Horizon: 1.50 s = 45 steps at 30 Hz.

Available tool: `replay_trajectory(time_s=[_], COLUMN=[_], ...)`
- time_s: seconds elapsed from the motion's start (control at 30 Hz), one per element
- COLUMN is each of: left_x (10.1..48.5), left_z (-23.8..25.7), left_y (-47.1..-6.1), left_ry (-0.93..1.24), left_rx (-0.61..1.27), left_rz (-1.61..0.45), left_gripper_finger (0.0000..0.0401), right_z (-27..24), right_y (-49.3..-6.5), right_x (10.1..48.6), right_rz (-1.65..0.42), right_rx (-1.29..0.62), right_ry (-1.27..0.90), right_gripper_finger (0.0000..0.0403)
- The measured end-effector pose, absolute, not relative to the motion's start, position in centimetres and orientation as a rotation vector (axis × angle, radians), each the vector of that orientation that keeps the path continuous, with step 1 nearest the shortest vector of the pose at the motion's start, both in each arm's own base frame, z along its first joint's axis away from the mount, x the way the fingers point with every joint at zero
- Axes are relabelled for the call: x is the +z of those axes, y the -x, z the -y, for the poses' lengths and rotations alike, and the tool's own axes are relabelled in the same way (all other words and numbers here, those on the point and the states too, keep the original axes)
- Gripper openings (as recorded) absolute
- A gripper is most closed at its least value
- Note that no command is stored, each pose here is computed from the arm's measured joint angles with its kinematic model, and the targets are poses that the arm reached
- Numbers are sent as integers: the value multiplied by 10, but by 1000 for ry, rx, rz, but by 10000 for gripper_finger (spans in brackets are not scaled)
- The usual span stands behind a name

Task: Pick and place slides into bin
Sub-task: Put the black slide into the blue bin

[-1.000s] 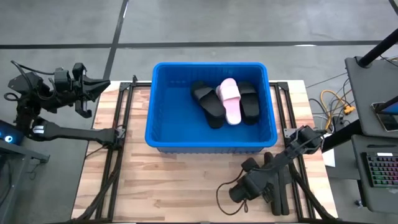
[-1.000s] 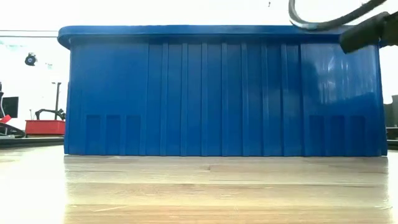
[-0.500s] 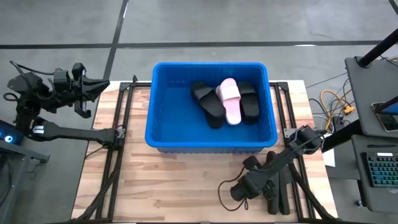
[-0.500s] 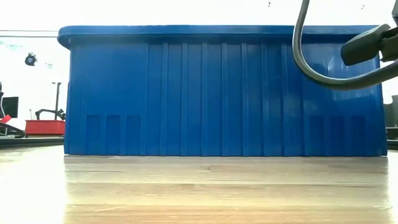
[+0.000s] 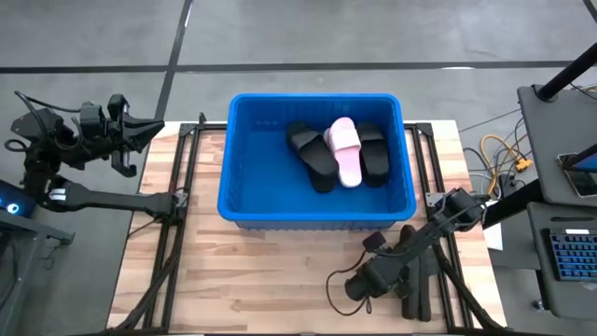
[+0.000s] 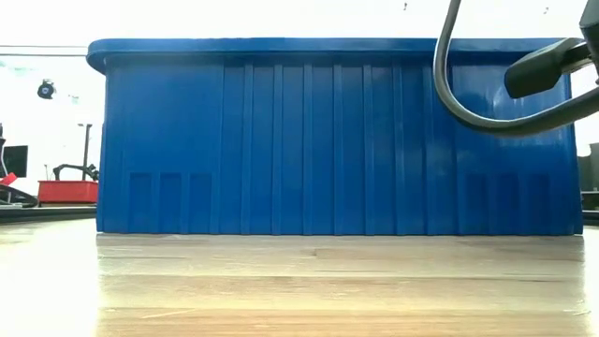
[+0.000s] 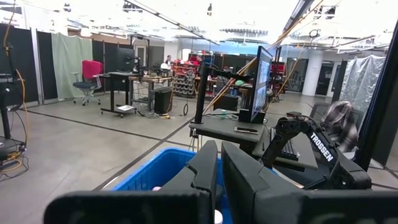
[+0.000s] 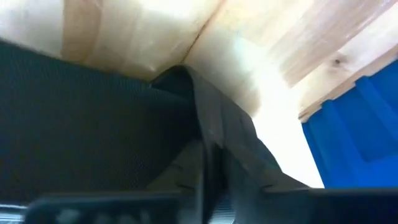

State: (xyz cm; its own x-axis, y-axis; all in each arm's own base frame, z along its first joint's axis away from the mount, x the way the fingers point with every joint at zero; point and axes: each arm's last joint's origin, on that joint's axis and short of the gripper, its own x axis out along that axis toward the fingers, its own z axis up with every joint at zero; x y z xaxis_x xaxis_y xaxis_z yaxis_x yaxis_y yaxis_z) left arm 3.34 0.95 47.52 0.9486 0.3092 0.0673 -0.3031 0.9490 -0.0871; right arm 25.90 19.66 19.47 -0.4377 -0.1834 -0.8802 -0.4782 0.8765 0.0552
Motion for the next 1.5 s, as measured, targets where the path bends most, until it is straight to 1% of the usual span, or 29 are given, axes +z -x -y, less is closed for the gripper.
replay_trajectory(time_s=[0.03,0.1,0.4,0.7,1.1,1.3,1.5], left_x=[475,475,475,475,475,475,475], left_z=[-9,-10,-10,-10,-9,-9,-9], left_y=[-33,-33,-33,-33,-33,-33,-33], left_ry=[76,76,76,76,76,76,76], left_rx=[313,315,315,314,314,312,310], left_rz=[81,81,81,82,82,82,82], left_gripper_finger=[8,8,8,8,8,8,8], right_z=[-196,-196,-196,-204,-217,-220,-216], right_y=[-259,-259,-260,-272,-293,-302,-323], right_x=[195,195,197,219,276,309,339], right_rz=[-2024,-2021,-2006,-1892,-1641,-1515,-1317], right_rx=[358,351,335,355,417,377,342], right_ry=[485,493,513,492,398,268,79], right_gripper_finger=[28,17,14,13,12,12,12])
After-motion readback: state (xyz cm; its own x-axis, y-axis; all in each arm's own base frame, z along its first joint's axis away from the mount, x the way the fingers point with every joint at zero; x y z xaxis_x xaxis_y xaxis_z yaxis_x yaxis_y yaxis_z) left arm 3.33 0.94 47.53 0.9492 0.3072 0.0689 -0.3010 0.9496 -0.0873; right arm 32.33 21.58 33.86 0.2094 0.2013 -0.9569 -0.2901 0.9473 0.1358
